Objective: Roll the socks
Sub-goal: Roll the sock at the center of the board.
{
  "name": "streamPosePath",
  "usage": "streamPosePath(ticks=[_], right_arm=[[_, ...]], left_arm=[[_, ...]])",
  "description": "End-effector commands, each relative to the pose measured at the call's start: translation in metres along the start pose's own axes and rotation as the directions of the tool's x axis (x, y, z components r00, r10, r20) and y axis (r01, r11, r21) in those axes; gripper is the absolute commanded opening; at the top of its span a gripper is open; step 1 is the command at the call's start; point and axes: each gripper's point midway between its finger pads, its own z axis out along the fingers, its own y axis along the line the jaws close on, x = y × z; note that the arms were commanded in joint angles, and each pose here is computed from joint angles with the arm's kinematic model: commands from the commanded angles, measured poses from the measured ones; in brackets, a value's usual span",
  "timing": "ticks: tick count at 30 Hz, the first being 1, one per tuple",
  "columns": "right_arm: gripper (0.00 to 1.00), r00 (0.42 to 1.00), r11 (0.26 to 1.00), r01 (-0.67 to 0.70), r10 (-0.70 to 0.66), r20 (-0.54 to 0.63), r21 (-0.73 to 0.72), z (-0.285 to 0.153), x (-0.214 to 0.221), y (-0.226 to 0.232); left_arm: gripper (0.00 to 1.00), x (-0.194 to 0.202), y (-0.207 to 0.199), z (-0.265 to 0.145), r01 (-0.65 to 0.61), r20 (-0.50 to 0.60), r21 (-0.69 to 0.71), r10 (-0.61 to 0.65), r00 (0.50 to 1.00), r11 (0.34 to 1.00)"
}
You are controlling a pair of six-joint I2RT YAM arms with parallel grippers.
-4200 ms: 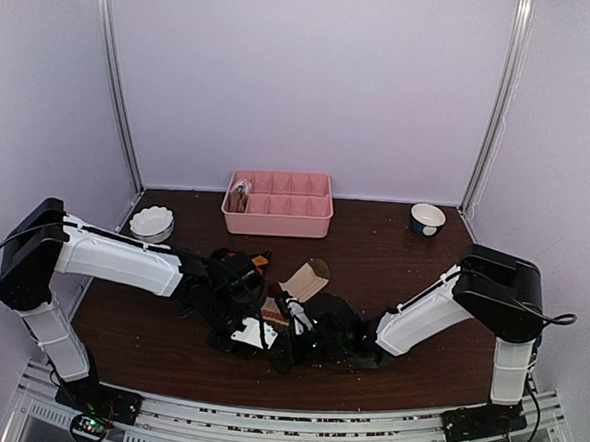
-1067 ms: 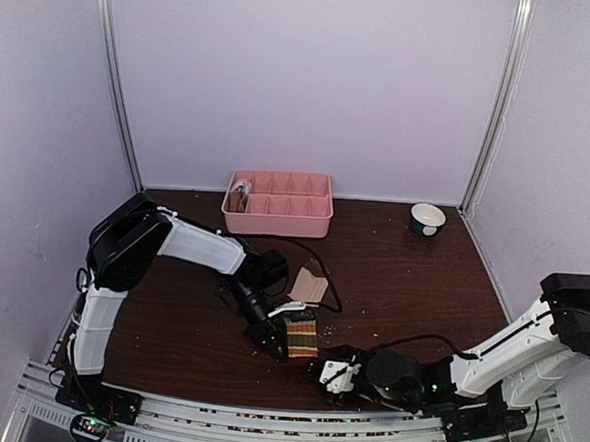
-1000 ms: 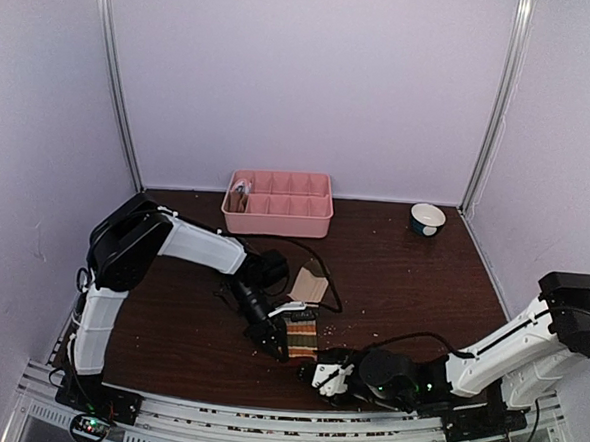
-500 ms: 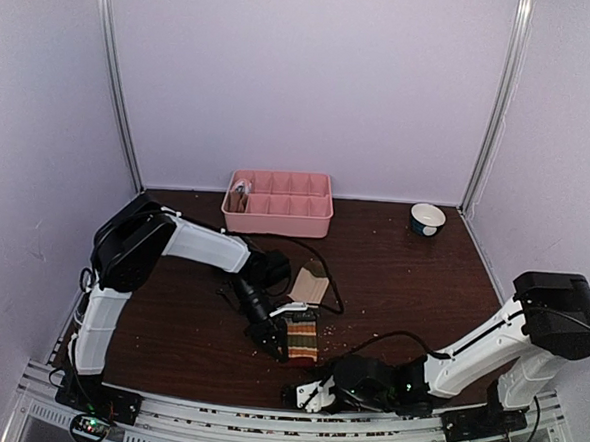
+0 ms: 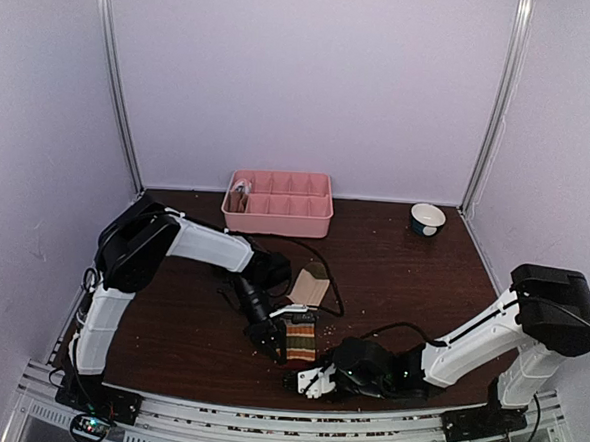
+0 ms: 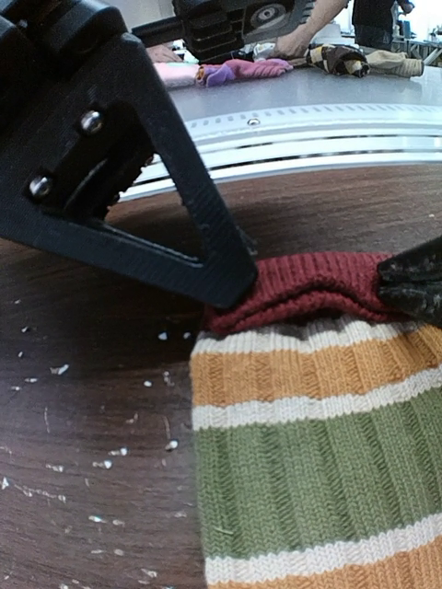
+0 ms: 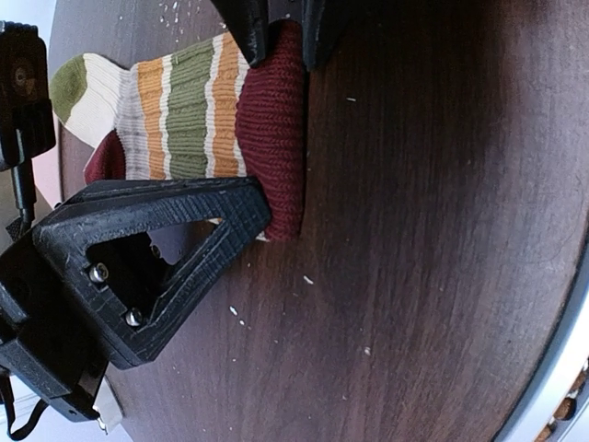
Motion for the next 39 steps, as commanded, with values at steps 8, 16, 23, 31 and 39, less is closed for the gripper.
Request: streamPosePath(ticks=[8,16,23,31,39], right_arm=[[0.15,0.999,0.999,-0.032,0.032,-0.008,-0.013,0.004,0.001,-0.004],[0.09,1.0,1.0,-0.018,0.018,-0.018,-0.018,0.004,-0.002,-0.006],[0.1,0.998,0.999,-0.04,0.041,-0.039,0.004,0.006,-0.001,-0.007],[0.21,0.999,0.999,-0.016,0.018,-0.037,0.051,0.002,-0.006,-0.01],[0.21,0.999,0.996,0.032,-0.031,-0.017,0.081,-0.003,-0.022,-0.007]], left_arm=[[0.02,0.048,0.028,0.016,0.06,-0.184,-0.065,-0.072,0.98,0.996],[0.03,0.047,0.03,0.012,0.072,-0.18,-0.072,-0.084,0.98,0.995],[0.04,0.044,0.032,0.005,0.077,-0.168,-0.088,-0.091,0.982,0.993],[0.04,0.046,0.034,0.005,0.089,-0.181,-0.089,-0.104,0.978,0.992],[0.04,0.048,0.035,0.006,0.098,-0.19,-0.091,-0.113,0.975,0.991]])
